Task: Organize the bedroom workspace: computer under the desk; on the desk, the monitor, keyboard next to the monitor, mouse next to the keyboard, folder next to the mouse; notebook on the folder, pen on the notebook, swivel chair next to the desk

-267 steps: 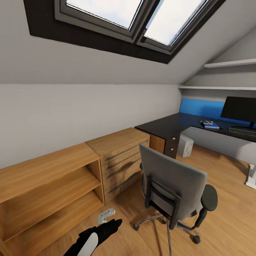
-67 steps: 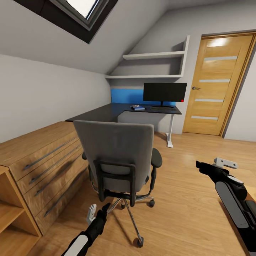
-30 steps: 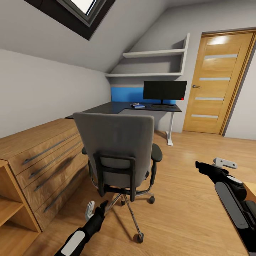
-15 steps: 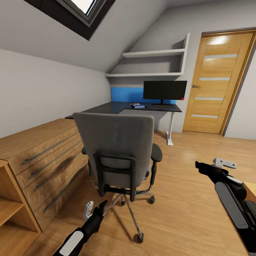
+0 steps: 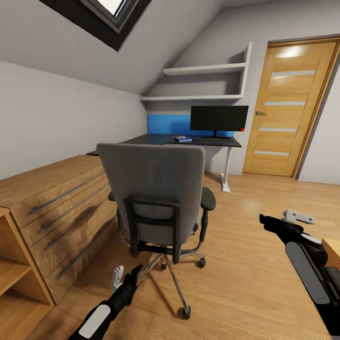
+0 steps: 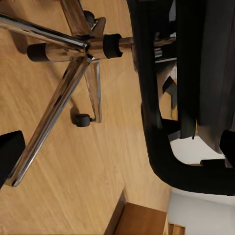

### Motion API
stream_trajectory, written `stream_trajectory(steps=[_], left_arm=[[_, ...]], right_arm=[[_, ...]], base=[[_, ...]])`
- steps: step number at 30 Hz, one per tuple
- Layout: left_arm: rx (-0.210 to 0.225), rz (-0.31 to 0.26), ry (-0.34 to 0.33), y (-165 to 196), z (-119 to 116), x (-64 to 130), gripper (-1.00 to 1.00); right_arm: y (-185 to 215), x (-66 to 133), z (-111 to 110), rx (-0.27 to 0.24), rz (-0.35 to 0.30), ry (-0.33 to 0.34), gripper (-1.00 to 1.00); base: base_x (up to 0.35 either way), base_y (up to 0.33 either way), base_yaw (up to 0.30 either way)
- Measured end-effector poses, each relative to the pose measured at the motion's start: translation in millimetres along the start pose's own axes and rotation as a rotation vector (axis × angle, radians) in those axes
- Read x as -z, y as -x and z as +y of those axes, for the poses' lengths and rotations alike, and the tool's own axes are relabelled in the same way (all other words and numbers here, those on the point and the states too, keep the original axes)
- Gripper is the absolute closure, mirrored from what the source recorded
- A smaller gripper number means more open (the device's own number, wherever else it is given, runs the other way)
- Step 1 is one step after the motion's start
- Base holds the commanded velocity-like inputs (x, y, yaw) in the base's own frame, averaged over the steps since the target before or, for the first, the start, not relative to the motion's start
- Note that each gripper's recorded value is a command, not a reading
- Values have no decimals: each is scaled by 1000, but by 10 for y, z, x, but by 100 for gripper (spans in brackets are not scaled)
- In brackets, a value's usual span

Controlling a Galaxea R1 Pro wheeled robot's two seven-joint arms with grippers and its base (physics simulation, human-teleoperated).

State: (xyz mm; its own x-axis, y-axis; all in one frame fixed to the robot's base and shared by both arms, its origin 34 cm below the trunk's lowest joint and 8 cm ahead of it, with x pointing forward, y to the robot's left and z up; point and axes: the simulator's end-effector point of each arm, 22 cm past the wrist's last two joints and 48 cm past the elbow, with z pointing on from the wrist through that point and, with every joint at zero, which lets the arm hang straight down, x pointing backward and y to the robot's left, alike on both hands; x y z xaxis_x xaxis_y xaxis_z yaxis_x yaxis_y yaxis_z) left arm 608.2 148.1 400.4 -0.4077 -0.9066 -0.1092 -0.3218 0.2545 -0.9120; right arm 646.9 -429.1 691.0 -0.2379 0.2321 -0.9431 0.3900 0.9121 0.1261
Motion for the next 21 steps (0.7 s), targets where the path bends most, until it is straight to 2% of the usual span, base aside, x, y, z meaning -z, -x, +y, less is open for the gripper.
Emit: stream_trajectory(steps=[5, 12, 21], left_arm=[[-11, -5, -1, 48, -151, -122, -100], [-22, -9, 3, 40, -233, -181, -100], [-30, -3, -7, -20, -286, -202, -100]], right_arm=[[-2, 17, -1, -1, -10, 4, -100], [70, 40, -14, 1, -26, 5, -100], [77, 49, 1, 1, -28, 9, -100]], base=[[0, 0, 0], [18, 0, 0], [256, -10, 0]])
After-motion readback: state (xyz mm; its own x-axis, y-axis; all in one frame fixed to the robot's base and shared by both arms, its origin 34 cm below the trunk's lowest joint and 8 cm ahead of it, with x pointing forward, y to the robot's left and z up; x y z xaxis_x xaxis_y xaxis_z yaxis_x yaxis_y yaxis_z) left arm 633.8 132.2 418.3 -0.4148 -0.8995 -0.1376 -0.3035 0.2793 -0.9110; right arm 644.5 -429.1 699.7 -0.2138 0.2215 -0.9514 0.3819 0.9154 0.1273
